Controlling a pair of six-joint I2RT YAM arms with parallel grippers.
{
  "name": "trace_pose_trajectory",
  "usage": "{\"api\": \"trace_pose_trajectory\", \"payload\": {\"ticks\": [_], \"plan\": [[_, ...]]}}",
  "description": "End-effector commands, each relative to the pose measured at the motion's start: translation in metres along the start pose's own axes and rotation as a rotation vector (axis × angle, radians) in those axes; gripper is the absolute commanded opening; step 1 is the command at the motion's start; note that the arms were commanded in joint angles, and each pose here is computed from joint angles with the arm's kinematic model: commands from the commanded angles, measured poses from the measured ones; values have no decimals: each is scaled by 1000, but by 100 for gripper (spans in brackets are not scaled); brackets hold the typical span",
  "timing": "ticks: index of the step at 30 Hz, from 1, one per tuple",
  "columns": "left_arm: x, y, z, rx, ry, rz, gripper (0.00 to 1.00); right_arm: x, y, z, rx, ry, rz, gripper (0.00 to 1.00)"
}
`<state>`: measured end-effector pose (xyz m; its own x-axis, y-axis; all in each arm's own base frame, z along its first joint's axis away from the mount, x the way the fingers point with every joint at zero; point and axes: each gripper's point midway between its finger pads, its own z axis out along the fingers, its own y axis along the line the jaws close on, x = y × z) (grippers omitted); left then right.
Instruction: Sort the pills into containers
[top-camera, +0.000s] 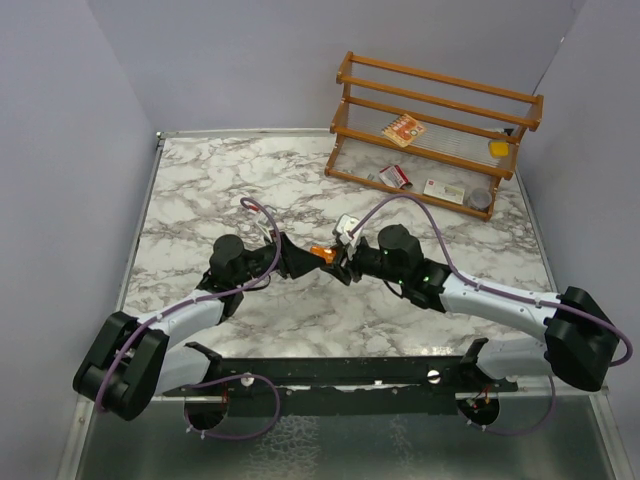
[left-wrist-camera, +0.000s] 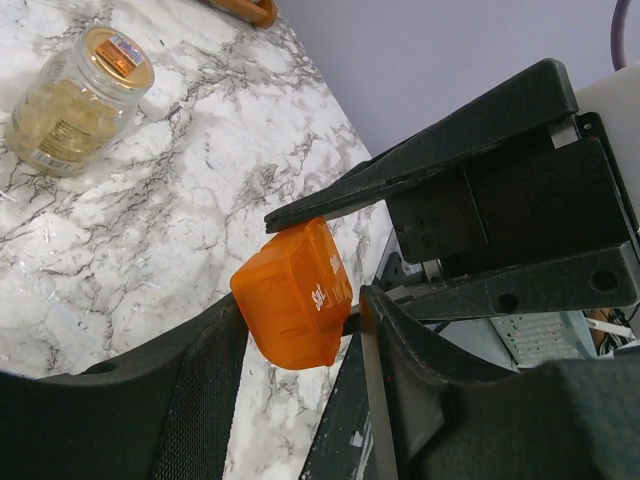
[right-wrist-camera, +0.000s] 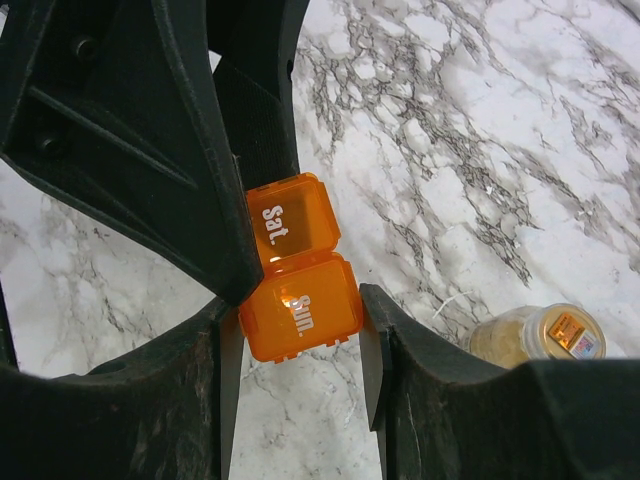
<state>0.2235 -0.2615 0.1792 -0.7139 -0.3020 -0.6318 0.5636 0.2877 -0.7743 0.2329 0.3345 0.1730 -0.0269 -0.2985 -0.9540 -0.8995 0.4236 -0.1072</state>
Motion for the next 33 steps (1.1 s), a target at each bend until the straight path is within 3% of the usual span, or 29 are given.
{"api": "trace_pose_trajectory", "payload": {"ticks": [1,6,10,16,25,33], "plan": [[0,-11,-1,47,-4,23,49,-4,-1,1,11,3,-20,1],[-1,-11,-1,46,-9,22,50,-4,-3,-1,23,6,-22,1],[-3,-13,0,48,-15,23,60,1,-4,-2,30,20,-23,1],[-10,-18,-1,56,-39,43,60,5,-5,-4,44,25,-18,1],[-5,-12,0,44,-20,23,45,2,-8,-9,62,23,-28,1],[-8,-16,0,49,-36,31,49,6,-8,-10,66,36,-27,1]]}}
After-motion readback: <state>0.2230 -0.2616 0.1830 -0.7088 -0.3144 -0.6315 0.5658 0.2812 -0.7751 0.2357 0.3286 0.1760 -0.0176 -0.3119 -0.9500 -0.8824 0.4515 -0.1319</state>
